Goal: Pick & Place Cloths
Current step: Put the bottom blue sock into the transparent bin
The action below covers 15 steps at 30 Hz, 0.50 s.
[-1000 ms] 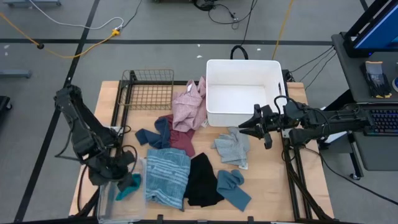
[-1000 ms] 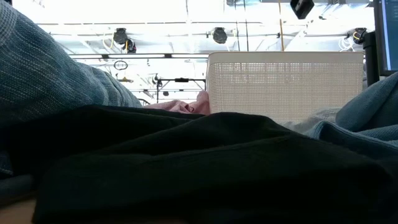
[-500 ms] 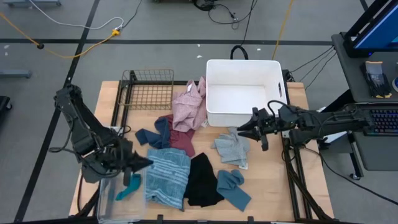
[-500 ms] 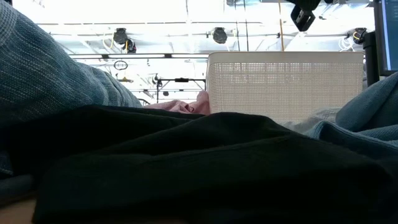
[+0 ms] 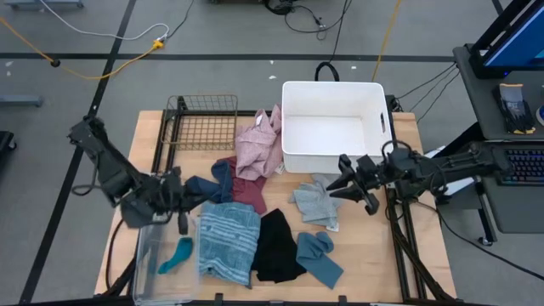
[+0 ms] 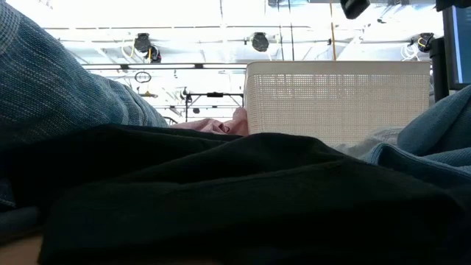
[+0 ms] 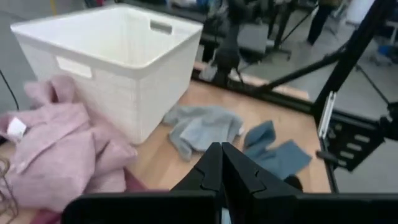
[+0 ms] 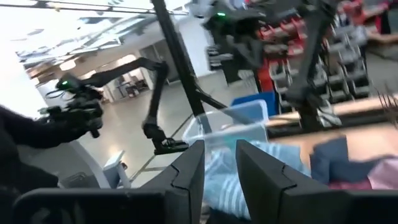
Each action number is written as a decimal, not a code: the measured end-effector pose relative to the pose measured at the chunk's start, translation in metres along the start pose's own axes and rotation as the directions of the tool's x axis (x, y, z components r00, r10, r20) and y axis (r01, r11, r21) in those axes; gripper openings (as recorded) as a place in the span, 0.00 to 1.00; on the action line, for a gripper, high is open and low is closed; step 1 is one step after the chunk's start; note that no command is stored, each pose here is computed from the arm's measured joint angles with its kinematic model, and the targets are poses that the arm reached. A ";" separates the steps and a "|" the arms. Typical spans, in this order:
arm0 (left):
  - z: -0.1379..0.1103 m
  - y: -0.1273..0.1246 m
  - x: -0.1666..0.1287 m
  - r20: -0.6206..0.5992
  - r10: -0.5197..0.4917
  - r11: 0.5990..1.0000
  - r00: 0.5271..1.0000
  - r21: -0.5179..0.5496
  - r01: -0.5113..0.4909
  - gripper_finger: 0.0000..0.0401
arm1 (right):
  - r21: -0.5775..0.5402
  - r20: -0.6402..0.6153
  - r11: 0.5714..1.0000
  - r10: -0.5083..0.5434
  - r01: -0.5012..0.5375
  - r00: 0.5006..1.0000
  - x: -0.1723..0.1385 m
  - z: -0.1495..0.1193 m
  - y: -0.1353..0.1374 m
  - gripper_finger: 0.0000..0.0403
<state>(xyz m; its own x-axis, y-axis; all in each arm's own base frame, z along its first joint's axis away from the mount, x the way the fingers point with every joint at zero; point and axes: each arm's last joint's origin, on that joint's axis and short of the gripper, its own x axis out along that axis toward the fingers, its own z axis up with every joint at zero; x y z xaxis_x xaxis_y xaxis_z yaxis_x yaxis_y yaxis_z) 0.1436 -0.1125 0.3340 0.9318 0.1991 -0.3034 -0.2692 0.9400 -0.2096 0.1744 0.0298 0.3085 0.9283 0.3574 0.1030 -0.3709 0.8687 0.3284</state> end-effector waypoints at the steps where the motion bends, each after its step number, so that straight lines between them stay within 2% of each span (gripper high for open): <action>1: 0.002 0.005 0.001 -0.012 0.000 1.000 1.000 0.004 0.000 0.01 | -0.015 0.008 1.000 0.016 -0.015 1.000 0.001 0.000 0.002 0.19; 8: 0.020 0.031 0.000 -0.023 -0.032 0.998 0.999 0.045 0.033 0.01 | -0.151 0.061 0.979 0.146 -0.136 0.987 0.012 -0.001 0.022 0.10; 12: 0.026 0.040 -0.003 -0.015 -0.049 0.997 0.999 0.056 0.049 0.01 | -0.231 0.020 0.963 0.148 -0.139 0.989 0.027 0.003 0.036 0.05; 15: 0.028 0.043 -0.004 -0.011 -0.054 0.996 0.998 0.077 0.055 0.01 | -0.280 -0.074 0.952 0.106 -0.122 0.992 0.041 0.009 0.047 0.03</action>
<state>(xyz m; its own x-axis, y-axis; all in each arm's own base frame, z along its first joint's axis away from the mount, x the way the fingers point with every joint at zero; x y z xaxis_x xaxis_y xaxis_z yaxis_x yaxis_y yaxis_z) 0.1346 -0.0649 0.3523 0.9422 0.1452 -0.3019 -0.1984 0.9680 -0.1538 0.1958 0.0820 0.3369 0.8793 0.4715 0.0675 -0.4745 0.8795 0.0373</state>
